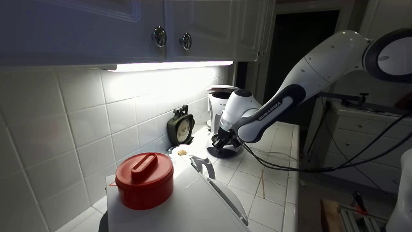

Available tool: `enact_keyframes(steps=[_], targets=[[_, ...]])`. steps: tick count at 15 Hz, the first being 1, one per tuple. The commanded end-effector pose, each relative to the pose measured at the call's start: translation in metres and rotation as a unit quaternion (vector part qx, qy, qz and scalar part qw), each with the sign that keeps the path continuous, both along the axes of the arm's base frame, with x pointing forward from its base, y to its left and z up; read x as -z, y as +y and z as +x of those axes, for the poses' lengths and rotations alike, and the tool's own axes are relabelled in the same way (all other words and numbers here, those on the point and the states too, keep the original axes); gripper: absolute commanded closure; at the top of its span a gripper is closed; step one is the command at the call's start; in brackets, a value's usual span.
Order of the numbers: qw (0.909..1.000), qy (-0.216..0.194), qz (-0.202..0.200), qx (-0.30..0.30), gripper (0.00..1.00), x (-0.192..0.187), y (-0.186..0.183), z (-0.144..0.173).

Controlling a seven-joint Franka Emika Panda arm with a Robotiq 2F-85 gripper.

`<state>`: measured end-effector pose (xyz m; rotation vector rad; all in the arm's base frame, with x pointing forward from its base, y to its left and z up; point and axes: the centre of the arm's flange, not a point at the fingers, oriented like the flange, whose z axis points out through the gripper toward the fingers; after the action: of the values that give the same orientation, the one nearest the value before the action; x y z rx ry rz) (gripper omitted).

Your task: Push the bottom black button of the white machine on the right

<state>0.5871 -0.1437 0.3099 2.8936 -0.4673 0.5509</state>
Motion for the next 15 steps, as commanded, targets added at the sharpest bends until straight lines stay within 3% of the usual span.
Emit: enact_keyframes(steps=[1, 15], targets=[[1.0000, 0.005, -0.006, 0.006, 0.97, -0.002, 0.000, 0.004], [0.9998, 0.015, -0.010, 0.003, 0.97, -0.014, 0.008, -0.001]])
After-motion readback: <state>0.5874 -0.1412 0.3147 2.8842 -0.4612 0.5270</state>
